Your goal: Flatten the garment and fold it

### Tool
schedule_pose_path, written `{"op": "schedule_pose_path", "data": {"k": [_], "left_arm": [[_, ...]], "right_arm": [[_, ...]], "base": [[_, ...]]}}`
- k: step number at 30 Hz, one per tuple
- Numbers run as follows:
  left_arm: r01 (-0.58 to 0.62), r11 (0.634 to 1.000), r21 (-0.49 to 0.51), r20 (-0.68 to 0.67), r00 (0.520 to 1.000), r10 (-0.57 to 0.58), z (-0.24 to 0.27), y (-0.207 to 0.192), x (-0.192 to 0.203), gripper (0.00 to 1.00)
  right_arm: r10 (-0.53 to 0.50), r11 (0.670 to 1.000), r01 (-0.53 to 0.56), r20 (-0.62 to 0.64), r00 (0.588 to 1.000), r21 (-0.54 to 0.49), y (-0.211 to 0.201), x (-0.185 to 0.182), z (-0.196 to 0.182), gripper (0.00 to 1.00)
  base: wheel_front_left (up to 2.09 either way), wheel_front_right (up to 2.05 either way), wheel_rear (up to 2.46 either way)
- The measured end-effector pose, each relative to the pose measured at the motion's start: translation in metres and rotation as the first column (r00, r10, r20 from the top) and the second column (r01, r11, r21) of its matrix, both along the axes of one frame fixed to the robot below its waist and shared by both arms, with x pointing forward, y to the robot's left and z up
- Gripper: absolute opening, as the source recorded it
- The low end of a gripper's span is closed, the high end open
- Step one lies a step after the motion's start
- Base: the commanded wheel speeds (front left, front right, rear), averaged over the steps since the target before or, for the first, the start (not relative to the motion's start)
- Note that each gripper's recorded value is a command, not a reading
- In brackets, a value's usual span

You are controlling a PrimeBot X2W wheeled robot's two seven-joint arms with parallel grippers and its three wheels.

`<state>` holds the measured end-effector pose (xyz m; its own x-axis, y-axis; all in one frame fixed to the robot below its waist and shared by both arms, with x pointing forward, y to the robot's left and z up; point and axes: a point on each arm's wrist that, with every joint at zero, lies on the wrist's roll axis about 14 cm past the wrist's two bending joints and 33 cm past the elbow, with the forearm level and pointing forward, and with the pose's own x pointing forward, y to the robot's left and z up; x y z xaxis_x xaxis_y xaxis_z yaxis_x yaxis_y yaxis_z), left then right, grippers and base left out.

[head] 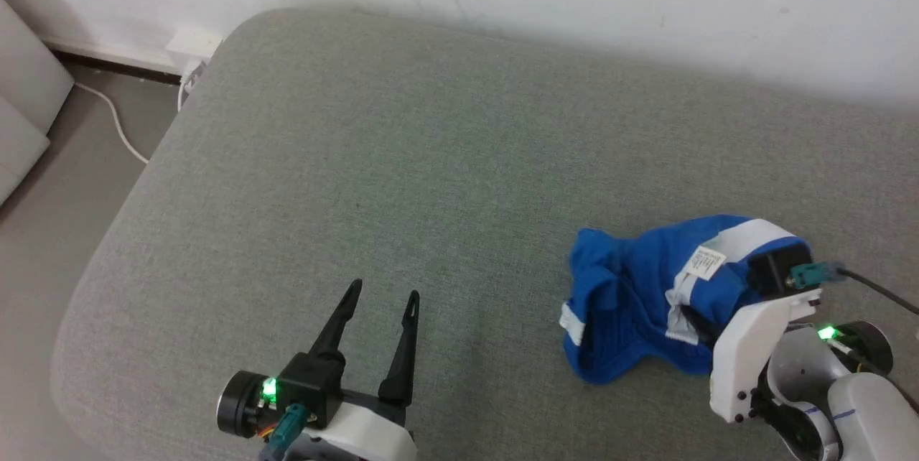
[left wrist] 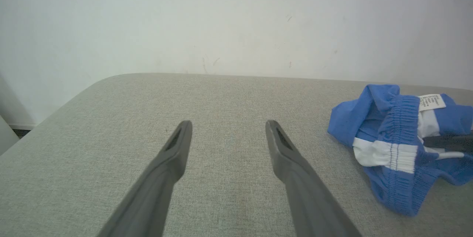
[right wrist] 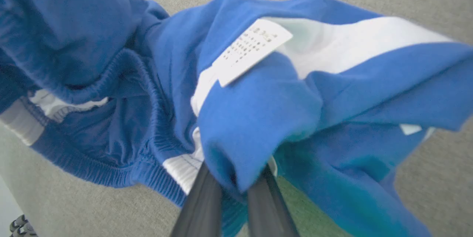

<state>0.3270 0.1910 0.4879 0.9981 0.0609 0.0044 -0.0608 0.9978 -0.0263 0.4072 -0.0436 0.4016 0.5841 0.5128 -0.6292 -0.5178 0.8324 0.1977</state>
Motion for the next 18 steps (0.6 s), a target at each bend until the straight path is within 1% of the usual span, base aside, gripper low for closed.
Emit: {"op": "schedule_pose_path", "data": {"k": [4,7,11,13,16,18], "left_arm": [[0.006,1.000,0.005,-0.002,1.000,-0.006,-0.001,-0.001,0.001,1.00],[0.020,1.000,0.003,0.004,1.000,-0.020,0.000,-0.004,0.004,1.00],[0.073,0.997,0.006,0.009,0.997,-0.073,0.000,-0.018,0.008,1.00],[0.098,0.995,0.006,0.019,0.995,-0.098,0.003,-0.025,0.011,1.00],[0.142,0.990,0.004,0.033,0.989,-0.143,0.006,-0.037,0.016,1.00],[0.166,0.986,0.003,0.042,0.985,-0.166,0.009,-0.045,0.019,1.00]], "right_arm": [[-0.073,0.995,0.070,0.043,0.996,0.075,-0.009,0.005,0.015,0.00],[-0.136,0.987,0.130,0.055,0.989,0.095,-0.029,-0.002,0.023,0.00],[-0.237,0.970,0.233,0.052,0.970,0.067,-0.075,-0.021,0.029,0.00],[-0.295,0.955,0.293,0.033,0.955,0.052,-0.099,-0.033,0.030,0.00],[-0.367,0.930,0.367,-0.022,0.930,-0.002,-0.131,-0.059,0.020,0.00],[-0.413,0.910,0.413,-0.063,0.908,-0.016,-0.144,-0.077,0.011,0.00]], "base": [[0.00,0.00,0.00],[0.00,0.00,0.00],[0.00,0.00,0.00],[0.00,0.00,0.00],[0.00,0.00,0.00],[0.00,0.00,0.00]]}}
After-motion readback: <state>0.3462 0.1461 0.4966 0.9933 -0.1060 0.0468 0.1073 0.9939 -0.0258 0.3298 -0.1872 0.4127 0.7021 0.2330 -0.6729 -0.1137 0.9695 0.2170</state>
